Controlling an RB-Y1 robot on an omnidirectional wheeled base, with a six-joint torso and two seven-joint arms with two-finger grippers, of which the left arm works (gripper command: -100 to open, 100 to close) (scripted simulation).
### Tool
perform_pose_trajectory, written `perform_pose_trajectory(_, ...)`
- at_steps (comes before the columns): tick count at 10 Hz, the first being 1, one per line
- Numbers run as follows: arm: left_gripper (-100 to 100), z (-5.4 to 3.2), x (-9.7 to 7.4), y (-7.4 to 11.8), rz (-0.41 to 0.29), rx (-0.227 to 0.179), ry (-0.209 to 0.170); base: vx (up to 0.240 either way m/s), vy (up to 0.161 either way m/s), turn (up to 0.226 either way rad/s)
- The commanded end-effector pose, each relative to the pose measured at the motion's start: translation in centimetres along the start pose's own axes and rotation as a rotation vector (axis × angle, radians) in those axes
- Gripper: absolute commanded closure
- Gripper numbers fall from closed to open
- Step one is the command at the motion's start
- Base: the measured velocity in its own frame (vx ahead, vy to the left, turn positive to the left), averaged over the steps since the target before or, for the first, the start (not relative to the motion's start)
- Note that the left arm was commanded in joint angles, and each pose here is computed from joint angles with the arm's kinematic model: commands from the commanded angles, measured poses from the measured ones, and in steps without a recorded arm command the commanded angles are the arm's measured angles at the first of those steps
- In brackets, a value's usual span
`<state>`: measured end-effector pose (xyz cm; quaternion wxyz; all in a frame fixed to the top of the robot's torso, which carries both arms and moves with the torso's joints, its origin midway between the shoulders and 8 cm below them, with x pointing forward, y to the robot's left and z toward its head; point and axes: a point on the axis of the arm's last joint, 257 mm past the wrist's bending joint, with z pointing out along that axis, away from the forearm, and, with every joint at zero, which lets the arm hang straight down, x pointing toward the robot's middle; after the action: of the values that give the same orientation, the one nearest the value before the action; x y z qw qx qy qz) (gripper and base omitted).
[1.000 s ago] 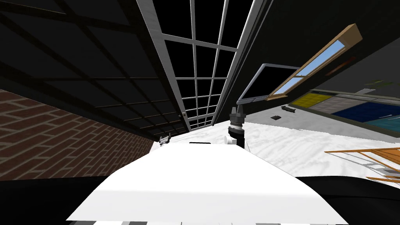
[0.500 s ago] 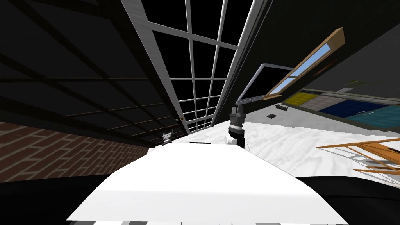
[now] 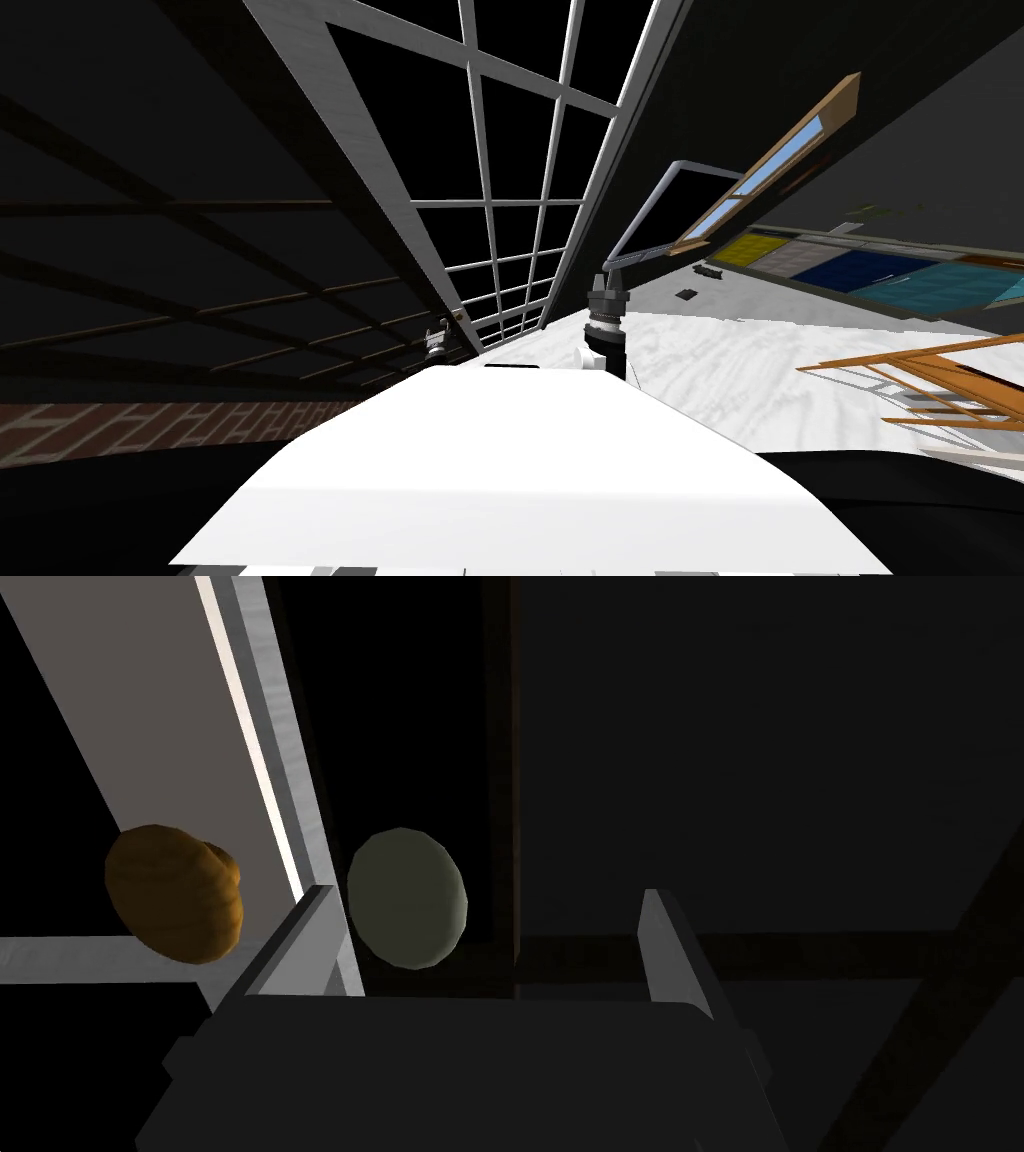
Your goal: Pull the door open
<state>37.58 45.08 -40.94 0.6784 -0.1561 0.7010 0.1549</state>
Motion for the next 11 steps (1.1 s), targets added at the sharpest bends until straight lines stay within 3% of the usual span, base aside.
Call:
perform_pose_trajectory(1, -100, 1.08, -1.2, -1.5, -0.01, 0.022, -0.028, 0.184, 0.031, -0.087)
perform_pose_trajectory(2, -100, 0.47, -0.4, -1.0, -0.006, 0.013, -0.016, 0.085, 0.017, -0.016)
perform_pose_trajectory(3, 100, 0.47, -0.4, -1.0, -0.006, 0.013, -0.016, -0.017, -0.007, 0.024)
perform_pose_trajectory(8, 100, 0.47, -0.4, -1.0, -0.006, 0.013, -0.016, -0.013, -0.005, -0.007)
perform_pose_trajectory(9, 100, -0.66, 0.8, 0.4, -0.018, -0.007, 0.015, -0.105, -0.03, 0.006)
perform_pose_trajectory(11, 100, -1.58, 1.7, 1.8, -0.027, -0.028, 0.037, -0.177, -0.045, 0.036)
